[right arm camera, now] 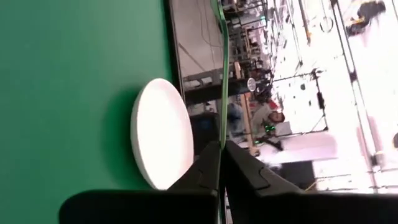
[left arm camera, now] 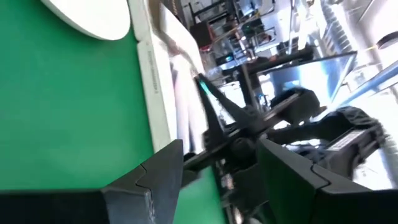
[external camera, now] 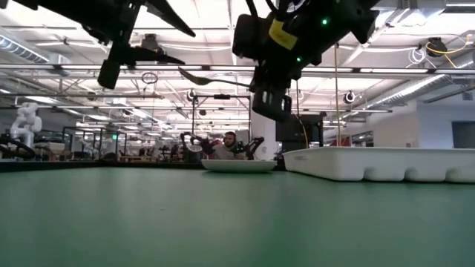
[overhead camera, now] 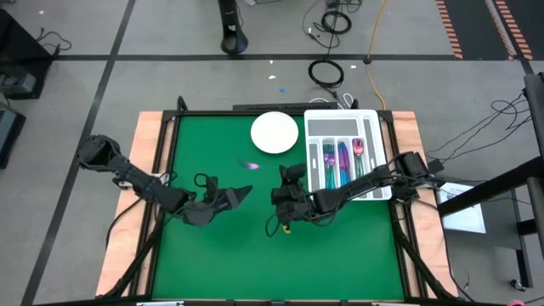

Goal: Sort silverware
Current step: Put the iridescent fork into the white silverware tray

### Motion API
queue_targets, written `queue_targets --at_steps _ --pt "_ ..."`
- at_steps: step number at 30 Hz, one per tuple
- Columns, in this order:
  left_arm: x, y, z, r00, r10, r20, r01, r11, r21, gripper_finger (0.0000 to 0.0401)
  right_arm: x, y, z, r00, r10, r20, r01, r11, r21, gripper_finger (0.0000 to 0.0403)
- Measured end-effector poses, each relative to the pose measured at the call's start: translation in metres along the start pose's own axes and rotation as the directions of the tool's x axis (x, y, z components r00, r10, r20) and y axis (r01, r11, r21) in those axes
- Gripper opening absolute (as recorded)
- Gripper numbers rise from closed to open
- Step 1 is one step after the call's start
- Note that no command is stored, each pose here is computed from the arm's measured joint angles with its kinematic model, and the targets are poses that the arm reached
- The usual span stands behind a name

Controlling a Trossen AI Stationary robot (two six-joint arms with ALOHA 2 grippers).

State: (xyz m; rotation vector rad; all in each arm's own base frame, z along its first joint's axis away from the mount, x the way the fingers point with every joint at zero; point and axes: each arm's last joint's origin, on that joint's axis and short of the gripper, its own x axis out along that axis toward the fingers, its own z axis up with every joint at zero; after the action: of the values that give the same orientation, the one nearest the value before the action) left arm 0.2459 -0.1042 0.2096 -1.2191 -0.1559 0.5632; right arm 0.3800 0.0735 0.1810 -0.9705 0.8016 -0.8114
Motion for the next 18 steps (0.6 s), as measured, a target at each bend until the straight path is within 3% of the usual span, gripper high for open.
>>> queue_targets --at_steps 9,18 --pt "0.010 0.001 0.007 1.000 0.010 -0.025 -0.011 0.999 -0.038 0.0203 -0.014 0.006 0.002 1.000 -0.008 0.023 0.011 0.993 -0.118 0.0000" --pt "0.016 0.004 0.010 0.999 0.034 -0.040 -0.037 0.997 -0.074 0.0203 -0.029 0.009 0.006 0.998 -0.043 0.042 0.047 0.993 -0.110 0.0000"
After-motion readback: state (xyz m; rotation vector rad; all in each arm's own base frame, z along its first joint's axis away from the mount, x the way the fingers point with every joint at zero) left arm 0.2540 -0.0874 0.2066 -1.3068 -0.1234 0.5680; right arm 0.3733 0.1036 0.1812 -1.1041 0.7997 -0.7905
